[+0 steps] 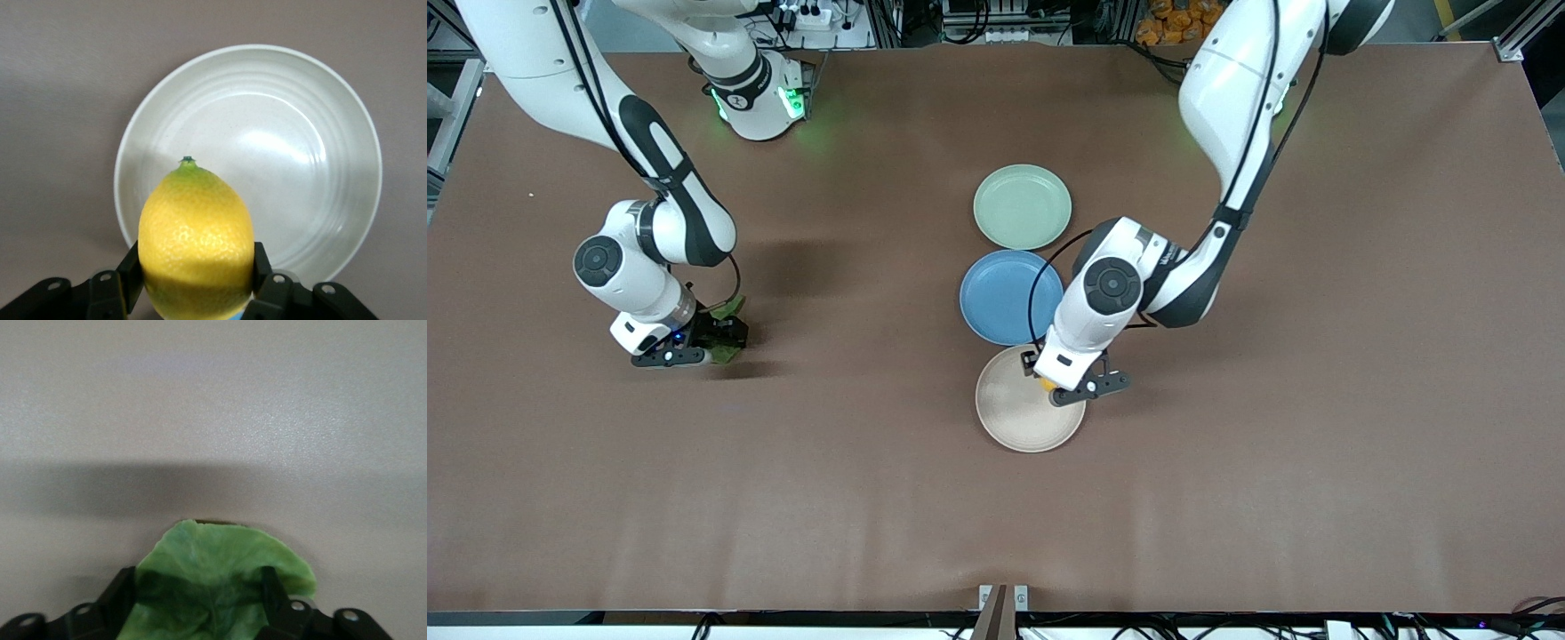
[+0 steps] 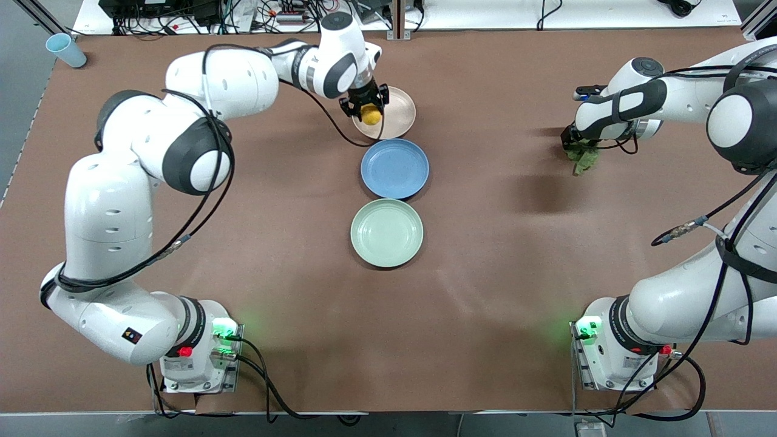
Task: Place lemon and lettuce in plates
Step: 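Carry the lemon with the left gripper onto the cream plate and release, then withdraw the left gripper while the right gripper lifts the lettuce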
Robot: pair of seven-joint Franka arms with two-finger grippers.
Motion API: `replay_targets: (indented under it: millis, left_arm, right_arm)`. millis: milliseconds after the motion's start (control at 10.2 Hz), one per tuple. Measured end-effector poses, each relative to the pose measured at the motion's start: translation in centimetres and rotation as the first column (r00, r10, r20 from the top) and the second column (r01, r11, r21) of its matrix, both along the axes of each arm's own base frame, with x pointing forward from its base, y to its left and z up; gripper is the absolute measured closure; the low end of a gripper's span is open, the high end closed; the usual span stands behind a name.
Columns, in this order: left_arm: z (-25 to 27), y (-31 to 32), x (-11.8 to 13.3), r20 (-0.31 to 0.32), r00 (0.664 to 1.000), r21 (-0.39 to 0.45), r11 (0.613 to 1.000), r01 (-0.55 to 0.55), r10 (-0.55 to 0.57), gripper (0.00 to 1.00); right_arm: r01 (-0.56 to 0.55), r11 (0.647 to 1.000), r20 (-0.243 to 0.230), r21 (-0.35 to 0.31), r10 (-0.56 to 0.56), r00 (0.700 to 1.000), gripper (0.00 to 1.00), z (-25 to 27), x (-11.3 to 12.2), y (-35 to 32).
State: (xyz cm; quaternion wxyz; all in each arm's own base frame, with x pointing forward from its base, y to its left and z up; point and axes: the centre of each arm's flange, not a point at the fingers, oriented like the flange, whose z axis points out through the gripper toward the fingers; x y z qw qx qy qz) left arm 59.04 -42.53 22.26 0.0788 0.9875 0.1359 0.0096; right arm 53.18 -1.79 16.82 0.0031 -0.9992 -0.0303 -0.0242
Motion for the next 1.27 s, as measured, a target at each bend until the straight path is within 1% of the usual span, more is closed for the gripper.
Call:
replay_targets:
  millis: [294, 392, 490, 588, 686, 784, 882, 980, 1176, 1275]
  left_arm:
    - [-1.6, 0.4, 0.5, 0.016, 1.000, -0.006, 1.000, -0.012, 0.012, 0.33]
    - [-1.1, 0.2, 0.7, 0.026, 1.000, -0.013, 1.000, -0.014, 0.015, 0.23]
    - [-0.1, 0.0, 1.1, 0.039, 0.999, -0.025, 0.999, -0.023, 0.024, 0.11]
    - [1.0, -0.1, 1.5, 0.053, 0.998, -0.036, 0.999, -0.034, 0.036, 0.01]
    - [2.5, 0.1, 2.0, 0.071, 0.996, -0.046, 0.998, -0.041, 0.045, 0.00]
    - [4.5, 0.5, 2.5, 0.088, 0.995, -0.055, 0.997, -0.048, 0.052, 0.00]
    - [6.9, 1.3, 3.0, 0.090, 0.994, -0.054, 0.997, -0.057, 0.062, 0.00]
    - [10.0, 3.1, 3.8, 0.078, 0.994, -0.043, 0.996, -0.079, 0.082, 0.00]
    - [17.0, 9.2, 5.2, 0.037, 0.988, -0.012, 0.989, -0.148, 0.148, 0.00]
    - [20.1, 12.6, 5.7, 0.025, 0.986, 0.000, 0.986, -0.167, 0.167, 0.00]
  right_arm:
    - [0.010, 1.000, 0.010, -0.006, -0.010, 1.000, 0.68, 0.6, 0.2, -0.9]
    - [0.011, 1.000, 0.011, -0.006, -0.011, 1.000, 0.83, 0.7, 0.2, -1.0]
    - [0.009, 1.000, 0.010, -0.005, -0.009, 1.000, 0.95, 0.6, 0.2, -0.9]
    - [0.009, 1.000, 0.011, -0.005, -0.009, 1.000, 0.97, 0.7, 0.2, -0.9]
    - [0.008, 1.000, 0.006, -0.005, -0.008, 1.000, 0.98, 0.7, 0.2, -0.9]
    - [0.006, 1.000, -0.010, -0.002, -0.006, 1.000, 0.98, 0.8, 0.4, -0.7]
    - [0.002, 1.000, -0.031, 0.001, -0.002, 1.000, 0.98, 1.2, 0.6, -0.5]
    - [0.001, 1.000, -0.056, 0.004, 0.000, 0.998, 0.98, 2.0, 1.1, -0.4]
    - [-0.003, 1.000, -0.107, 0.011, 0.004, 0.994, 0.98, 4.6, 2.2, -0.3]
    - [-0.005, 1.000, -0.119, 0.014, 0.006, 0.993, 0.98, 6.1, 2.9, -0.2]
